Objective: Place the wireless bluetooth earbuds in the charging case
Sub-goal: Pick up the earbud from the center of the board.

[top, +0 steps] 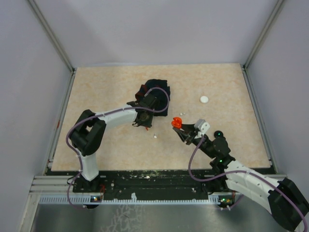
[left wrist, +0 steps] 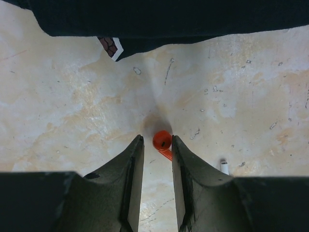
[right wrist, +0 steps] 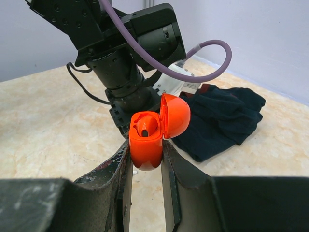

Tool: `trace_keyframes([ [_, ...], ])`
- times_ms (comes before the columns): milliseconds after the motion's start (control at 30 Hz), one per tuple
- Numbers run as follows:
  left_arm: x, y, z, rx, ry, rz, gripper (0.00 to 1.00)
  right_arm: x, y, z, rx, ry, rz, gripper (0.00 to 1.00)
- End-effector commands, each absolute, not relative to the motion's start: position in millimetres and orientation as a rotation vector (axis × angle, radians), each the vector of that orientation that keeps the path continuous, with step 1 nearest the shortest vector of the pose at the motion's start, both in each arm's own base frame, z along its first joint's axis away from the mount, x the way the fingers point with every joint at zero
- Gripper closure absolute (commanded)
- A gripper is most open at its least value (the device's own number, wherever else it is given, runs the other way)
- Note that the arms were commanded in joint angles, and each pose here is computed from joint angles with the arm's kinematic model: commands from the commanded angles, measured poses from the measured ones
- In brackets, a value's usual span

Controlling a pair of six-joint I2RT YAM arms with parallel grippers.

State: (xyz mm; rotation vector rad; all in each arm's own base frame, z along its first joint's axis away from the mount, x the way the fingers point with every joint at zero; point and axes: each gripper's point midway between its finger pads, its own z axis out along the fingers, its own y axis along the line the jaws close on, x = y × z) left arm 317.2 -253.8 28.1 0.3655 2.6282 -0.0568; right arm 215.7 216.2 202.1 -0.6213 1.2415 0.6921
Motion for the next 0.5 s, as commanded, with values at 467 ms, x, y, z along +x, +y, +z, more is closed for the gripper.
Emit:
trace_keyframes([
  [467, 313.0, -255.2, 15.2, 0.426, 2.664, -0.038, 0.71, 215.1, 215.6, 226.8, -0.601, 1.162, 0.695, 1.00],
])
